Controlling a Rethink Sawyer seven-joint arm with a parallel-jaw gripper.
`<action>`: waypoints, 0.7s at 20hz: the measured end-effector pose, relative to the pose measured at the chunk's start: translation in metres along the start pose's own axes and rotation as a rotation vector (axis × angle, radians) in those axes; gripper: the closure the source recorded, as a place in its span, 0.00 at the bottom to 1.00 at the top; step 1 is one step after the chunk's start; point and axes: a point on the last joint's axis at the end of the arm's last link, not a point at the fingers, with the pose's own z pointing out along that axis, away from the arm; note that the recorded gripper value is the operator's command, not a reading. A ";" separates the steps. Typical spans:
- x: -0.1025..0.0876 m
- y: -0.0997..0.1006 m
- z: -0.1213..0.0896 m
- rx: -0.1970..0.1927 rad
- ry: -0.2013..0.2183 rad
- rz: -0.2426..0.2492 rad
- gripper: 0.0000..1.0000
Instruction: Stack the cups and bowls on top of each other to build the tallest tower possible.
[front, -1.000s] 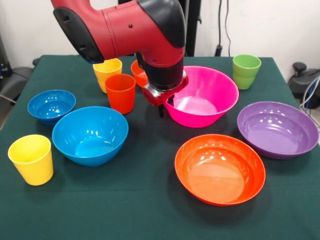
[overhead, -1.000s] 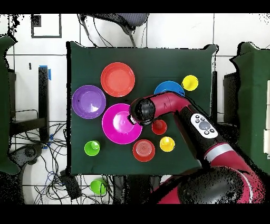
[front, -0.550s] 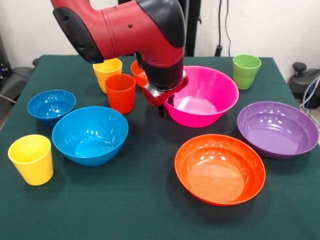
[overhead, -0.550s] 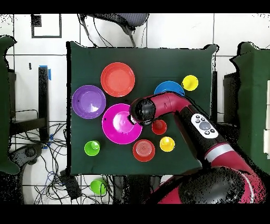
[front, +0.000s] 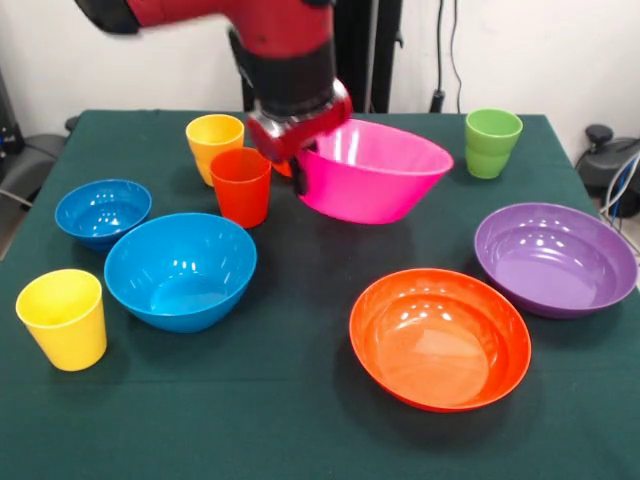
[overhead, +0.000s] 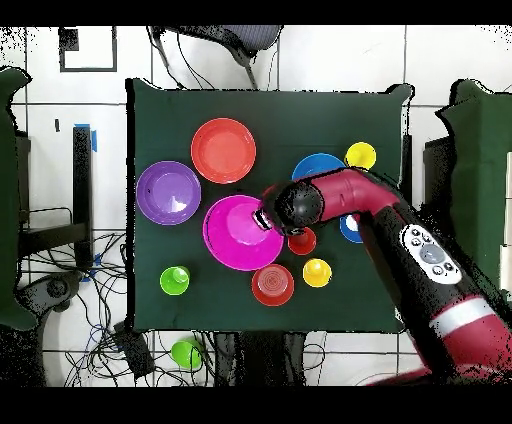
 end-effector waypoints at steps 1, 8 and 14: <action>0.000 -0.005 -0.011 0.021 -0.007 -0.002 1.00; -0.009 -0.019 -0.094 0.180 -0.060 -0.048 1.00; -0.040 -0.006 -0.143 0.348 -0.201 -0.186 1.00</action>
